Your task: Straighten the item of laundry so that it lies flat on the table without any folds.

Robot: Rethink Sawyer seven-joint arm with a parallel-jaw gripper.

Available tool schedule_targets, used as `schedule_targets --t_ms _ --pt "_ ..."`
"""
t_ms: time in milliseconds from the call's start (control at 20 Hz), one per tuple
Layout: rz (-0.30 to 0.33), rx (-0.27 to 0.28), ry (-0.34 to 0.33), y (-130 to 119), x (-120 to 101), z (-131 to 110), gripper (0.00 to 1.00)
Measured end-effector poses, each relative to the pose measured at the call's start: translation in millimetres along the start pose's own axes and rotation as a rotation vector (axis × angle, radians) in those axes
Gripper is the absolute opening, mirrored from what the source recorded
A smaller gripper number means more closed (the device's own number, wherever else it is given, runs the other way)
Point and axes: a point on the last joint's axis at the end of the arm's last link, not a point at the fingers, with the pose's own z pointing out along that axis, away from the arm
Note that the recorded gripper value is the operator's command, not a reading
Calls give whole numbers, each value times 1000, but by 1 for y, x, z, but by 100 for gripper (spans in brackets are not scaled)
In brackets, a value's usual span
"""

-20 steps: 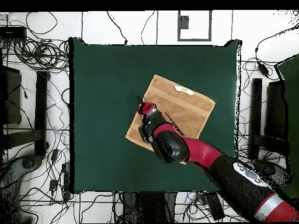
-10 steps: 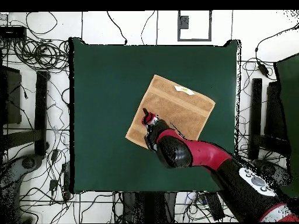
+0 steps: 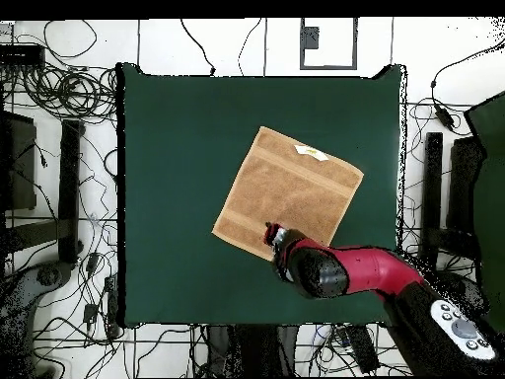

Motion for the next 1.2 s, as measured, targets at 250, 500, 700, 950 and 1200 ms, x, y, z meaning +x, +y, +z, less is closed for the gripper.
schedule_targets --t_ms 250,500,700,950,1200 --pt "4 69 30 -26 -4 -15 100" --pt "-11 141 30 -30 -5 -32 100" --pt "-32 218 21 -35 10 -52 100" --pt "-65 340 9 -55 36 -74 100" --pt "-114 404 -48 -95 43 -78 100"
